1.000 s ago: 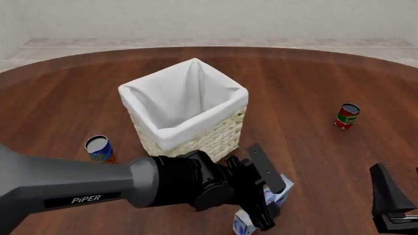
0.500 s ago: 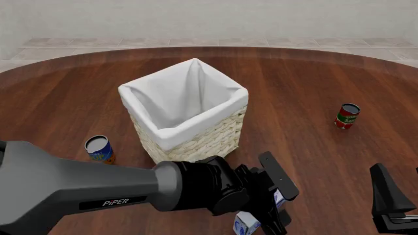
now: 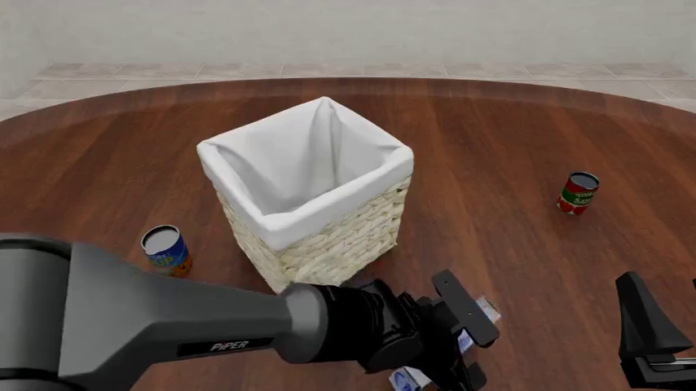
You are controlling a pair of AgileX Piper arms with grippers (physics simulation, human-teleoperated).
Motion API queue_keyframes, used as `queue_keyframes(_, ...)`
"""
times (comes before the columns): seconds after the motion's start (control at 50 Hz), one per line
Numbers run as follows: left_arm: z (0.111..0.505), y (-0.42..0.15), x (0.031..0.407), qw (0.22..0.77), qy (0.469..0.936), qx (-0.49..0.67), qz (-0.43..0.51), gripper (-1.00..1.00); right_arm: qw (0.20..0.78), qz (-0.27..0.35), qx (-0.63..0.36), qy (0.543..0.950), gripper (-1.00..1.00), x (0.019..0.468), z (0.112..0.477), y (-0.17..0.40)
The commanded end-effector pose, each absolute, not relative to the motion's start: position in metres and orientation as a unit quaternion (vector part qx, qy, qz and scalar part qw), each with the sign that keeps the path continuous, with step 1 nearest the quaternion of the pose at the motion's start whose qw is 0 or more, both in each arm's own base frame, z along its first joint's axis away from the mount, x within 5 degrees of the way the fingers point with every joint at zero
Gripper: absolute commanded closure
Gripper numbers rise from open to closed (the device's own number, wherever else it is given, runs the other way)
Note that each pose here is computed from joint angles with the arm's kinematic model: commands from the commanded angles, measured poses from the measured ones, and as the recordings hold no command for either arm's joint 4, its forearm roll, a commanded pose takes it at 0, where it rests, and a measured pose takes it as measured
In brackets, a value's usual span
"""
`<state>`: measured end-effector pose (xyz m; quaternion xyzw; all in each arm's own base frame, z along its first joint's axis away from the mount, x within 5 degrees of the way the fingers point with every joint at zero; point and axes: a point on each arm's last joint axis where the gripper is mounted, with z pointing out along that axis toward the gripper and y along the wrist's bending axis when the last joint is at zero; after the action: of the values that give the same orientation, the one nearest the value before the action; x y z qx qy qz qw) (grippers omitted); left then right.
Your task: Pick up the cream cheese box, and put it in the basket.
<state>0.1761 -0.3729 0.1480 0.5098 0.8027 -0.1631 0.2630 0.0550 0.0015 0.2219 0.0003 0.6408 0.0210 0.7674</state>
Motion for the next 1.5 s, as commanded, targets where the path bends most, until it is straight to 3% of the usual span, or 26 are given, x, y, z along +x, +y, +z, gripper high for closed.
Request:
queue_keyframes(0.02, 0.129, -0.375, 0.167, 0.239, 0.809, 0.512, -0.16, -1.0, 0.767, 0.021, 0.0, 0.641, -1.0, 0.055, 0.222, 0.001)
queue_keyframes(0.04, 0.13, -0.375, 0.167, 0.24, 0.81, 0.511, -0.16, 1.0, 0.767, 0.021, 0.0, 0.641, -1.0, 0.055, 0.222, 0.001)
queue_keyframes(0.36, 0.142, -0.369, 0.167, 0.254, 0.803, 0.514, -0.165, 1.0, 0.767, 0.021, 0.0, 0.641, -1.0, 0.055, 0.222, 0.001)
queue_keyframes(0.96, 0.226, -0.311, 0.174, 0.345, 0.786, 0.474, -0.196, 1.0, 0.767, 0.021, 0.0, 0.641, -1.0, 0.055, 0.222, 0.001)
queue_keyframes(1.5, 0.416, -0.235, 0.178, 0.503, 0.734, 0.394, -0.231, 1.0, 0.767, 0.021, 0.0, 0.641, -1.0, 0.055, 0.222, 0.001)
